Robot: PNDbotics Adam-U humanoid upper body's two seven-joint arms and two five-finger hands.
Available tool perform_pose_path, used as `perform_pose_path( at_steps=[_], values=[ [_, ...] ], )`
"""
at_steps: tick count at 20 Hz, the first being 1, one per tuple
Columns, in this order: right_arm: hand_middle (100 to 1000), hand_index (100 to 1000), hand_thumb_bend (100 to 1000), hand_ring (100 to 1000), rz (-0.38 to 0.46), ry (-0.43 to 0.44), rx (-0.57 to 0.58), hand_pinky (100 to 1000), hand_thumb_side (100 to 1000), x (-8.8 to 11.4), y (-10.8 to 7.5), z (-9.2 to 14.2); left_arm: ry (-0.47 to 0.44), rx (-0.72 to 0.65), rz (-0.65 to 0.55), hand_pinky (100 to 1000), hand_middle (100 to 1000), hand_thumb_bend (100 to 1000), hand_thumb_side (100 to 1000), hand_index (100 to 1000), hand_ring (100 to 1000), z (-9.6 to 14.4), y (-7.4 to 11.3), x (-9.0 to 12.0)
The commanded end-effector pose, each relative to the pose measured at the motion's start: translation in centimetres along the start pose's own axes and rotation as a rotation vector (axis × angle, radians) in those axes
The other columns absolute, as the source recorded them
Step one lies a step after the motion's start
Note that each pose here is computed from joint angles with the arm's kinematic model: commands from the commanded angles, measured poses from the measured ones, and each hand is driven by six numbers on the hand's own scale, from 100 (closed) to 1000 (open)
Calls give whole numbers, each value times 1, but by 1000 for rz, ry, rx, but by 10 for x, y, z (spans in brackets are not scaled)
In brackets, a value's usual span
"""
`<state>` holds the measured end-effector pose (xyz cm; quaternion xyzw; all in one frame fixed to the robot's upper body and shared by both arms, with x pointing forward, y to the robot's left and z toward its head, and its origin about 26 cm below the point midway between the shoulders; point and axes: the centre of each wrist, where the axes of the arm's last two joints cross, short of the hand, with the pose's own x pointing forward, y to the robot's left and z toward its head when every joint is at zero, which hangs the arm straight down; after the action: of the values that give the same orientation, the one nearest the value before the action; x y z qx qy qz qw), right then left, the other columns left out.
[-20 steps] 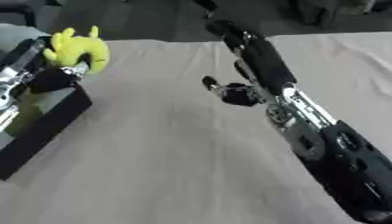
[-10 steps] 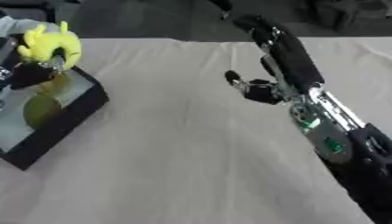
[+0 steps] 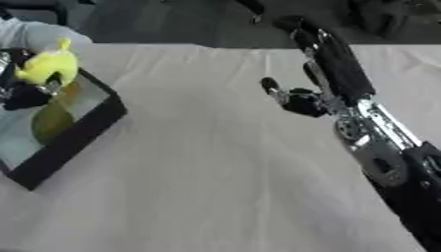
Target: Pick up the objects with one hand, pass them to the other hand, and then place them into the box on the other side of the table.
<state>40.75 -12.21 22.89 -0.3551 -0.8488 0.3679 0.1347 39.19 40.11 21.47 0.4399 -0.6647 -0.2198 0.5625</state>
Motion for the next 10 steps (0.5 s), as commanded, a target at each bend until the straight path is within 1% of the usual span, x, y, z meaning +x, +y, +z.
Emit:
perform_pose_path(
  at_steps=[1, 2, 3, 5, 6, 7, 8, 9, 10],
  values=[
    [820, 886, 458, 850, 15, -10, -34, 828, 100, -2, -13, -6, 17, 44, -54, 858, 647, 128, 100, 670, 687, -3, 20, -5],
    [819, 884, 455, 849, 16, -9, -33, 828, 100, -2, -12, -6, 21, 40, -66, 871, 712, 199, 100, 763, 729, -3, 20, -6],
    [817, 884, 454, 847, 17, -6, -32, 828, 100, -3, -12, -6, 22, 41, -79, 882, 755, 274, 111, 821, 764, -3, 20, -7],
    [817, 884, 463, 845, 19, -2, -30, 828, 100, -4, -11, -5, 21, 56, -106, 903, 797, 385, 339, 873, 808, -3, 21, -9],
    [816, 883, 463, 844, 19, 0, -30, 826, 100, -4, -11, -4, 20, 67, -119, 915, 807, 539, 586, 904, 826, -3, 21, -10],
    [815, 883, 463, 844, 19, 1, -29, 826, 100, -4, -10, -4, 20, 76, -131, 917, 809, 618, 702, 913, 828, -3, 21, -10],
    [815, 883, 463, 843, 18, 0, -30, 826, 100, -4, -10, -3, 22, 82, -140, 918, 810, 657, 734, 916, 831, -3, 21, -11],
    [815, 883, 464, 843, 18, 1, -32, 825, 100, -4, -11, -4, 23, 85, -149, 918, 809, 695, 733, 916, 834, -3, 21, -12],
    [815, 882, 464, 843, 16, 2, -34, 825, 100, -4, -11, -4, 27, 86, -158, 918, 809, 704, 729, 916, 835, -3, 21, -13]
  ],
)
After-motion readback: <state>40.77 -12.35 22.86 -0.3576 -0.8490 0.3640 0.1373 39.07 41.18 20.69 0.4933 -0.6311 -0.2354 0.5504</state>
